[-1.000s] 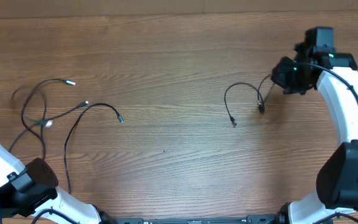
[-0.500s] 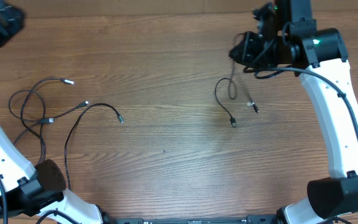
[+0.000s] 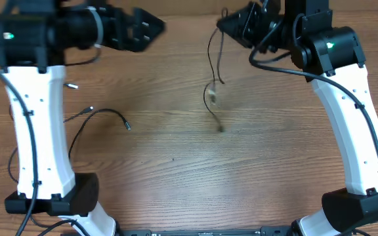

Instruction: Untangle cables

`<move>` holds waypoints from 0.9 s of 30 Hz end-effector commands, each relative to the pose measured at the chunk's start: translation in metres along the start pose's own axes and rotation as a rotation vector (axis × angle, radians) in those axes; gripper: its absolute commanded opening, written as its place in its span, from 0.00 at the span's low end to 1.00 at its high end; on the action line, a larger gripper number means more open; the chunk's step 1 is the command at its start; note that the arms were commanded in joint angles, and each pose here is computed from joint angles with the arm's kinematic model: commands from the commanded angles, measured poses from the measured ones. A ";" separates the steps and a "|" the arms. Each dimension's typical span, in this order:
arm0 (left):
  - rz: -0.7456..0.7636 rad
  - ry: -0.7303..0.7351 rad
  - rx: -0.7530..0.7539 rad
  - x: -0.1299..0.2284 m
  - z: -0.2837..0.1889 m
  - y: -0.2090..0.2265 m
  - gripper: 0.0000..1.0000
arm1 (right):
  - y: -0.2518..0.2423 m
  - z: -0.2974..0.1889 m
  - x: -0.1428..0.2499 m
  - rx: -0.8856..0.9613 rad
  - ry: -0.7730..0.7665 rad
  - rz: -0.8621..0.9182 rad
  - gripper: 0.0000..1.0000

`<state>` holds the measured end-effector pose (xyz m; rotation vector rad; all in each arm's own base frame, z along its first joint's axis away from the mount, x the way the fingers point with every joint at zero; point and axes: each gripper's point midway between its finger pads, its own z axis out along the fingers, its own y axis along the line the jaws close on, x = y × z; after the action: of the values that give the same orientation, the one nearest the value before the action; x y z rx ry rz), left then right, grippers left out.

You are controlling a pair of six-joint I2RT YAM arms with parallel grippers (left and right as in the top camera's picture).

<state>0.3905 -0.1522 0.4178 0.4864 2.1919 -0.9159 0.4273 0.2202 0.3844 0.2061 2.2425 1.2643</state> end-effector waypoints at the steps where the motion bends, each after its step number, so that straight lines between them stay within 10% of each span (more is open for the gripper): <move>1: 0.105 0.013 0.072 0.003 0.008 -0.033 0.99 | 0.036 -0.018 -0.004 -0.111 -0.010 0.095 0.04; 14: 0.084 0.099 0.085 0.009 0.092 -0.029 0.76 | 0.070 -0.024 -0.008 -0.257 0.020 0.166 0.04; 17: 0.063 0.102 0.089 0.008 0.106 -0.022 0.57 | 0.072 -0.024 -0.005 -0.265 0.034 0.163 0.04; 20: 0.063 0.105 0.089 0.008 0.115 -0.016 0.05 | 0.071 -0.024 -0.005 -0.264 0.034 0.144 0.04; 25: 0.063 0.049 -0.051 -0.005 0.096 0.007 0.04 | 0.047 -0.023 -0.015 -0.170 -0.032 0.110 0.06; 27: 0.051 -0.020 -0.188 -0.019 0.063 0.024 0.04 | 0.020 -0.026 -0.024 -0.067 -0.080 0.116 0.26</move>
<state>0.4362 -0.2343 0.3587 0.6132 2.2425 -0.9021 0.4244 0.2306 0.4110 0.3617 2.1982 1.5282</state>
